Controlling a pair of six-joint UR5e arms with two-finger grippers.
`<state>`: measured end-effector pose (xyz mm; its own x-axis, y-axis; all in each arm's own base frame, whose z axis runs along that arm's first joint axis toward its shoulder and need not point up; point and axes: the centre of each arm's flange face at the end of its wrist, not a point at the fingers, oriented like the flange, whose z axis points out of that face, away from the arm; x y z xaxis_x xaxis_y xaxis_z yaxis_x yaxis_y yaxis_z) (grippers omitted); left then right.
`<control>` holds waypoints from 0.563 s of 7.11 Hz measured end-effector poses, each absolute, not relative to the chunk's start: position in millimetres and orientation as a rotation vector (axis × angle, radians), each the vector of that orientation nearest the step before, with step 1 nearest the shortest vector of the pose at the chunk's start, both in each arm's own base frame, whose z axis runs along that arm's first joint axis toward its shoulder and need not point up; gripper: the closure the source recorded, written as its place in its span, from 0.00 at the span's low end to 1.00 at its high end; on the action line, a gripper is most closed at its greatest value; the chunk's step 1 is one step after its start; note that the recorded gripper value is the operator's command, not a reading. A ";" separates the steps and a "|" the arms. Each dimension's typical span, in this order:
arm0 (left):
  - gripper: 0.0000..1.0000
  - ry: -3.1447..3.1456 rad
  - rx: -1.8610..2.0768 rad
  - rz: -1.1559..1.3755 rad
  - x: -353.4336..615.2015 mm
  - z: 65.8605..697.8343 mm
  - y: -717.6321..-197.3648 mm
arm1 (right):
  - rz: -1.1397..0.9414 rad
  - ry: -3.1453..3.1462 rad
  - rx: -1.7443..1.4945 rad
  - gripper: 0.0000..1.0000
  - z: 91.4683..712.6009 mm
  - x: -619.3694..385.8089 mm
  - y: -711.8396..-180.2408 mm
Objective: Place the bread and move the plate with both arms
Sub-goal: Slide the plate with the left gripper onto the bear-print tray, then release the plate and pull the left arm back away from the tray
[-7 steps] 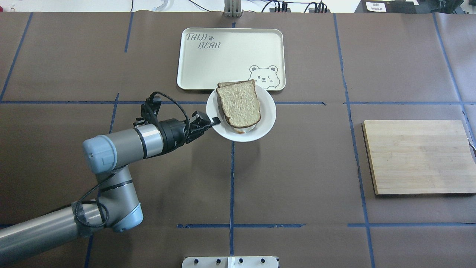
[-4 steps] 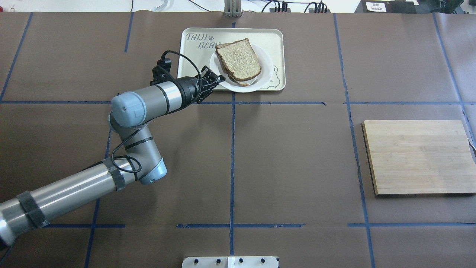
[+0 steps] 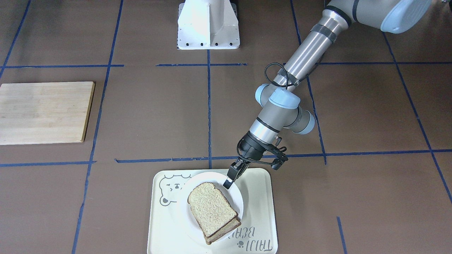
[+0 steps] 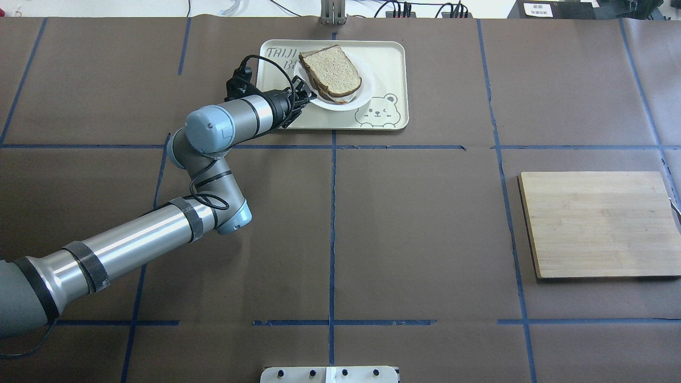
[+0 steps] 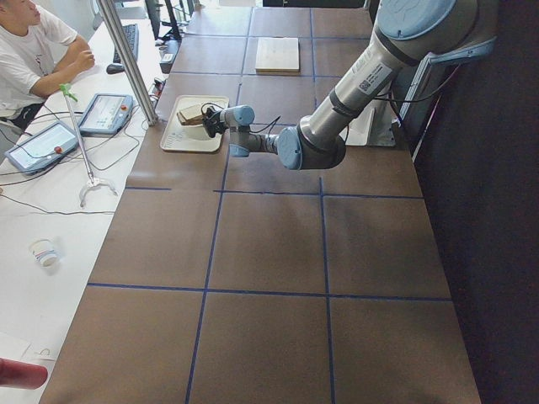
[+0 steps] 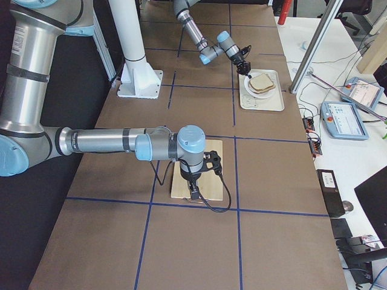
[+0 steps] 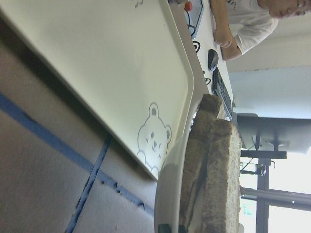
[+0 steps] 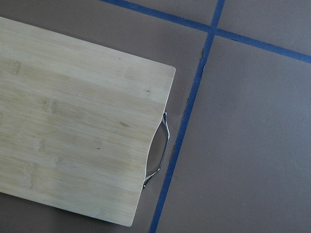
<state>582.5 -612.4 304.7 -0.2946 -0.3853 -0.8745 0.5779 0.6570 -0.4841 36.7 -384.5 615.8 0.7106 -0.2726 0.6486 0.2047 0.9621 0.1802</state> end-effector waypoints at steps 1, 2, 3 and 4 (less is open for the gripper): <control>0.00 1.600 0.169 -0.957 581.0 309.4 -616.4 | -0.265 -0.735 0.098 0.00 615.6 36.7 -384.6; 0.00 1.593 0.179 -0.959 576.2 310.9 -621.7 | -0.266 -0.735 0.100 0.00 615.0 36.6 -384.7; 0.00 1.596 0.180 -0.937 570.0 306.6 -625.5 | -0.267 -0.736 0.101 0.00 614.2 36.6 -384.7; 0.00 1.600 0.156 -0.887 560.8 300.1 -623.7 | -0.267 -0.736 0.103 0.00 613.3 36.6 -384.8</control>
<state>560.8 -623.7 300.1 -0.2526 -0.3728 -0.8929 0.5599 0.6963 -0.4491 36.6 -384.8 613.3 0.7094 -0.2760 0.6485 0.2041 0.9612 0.1858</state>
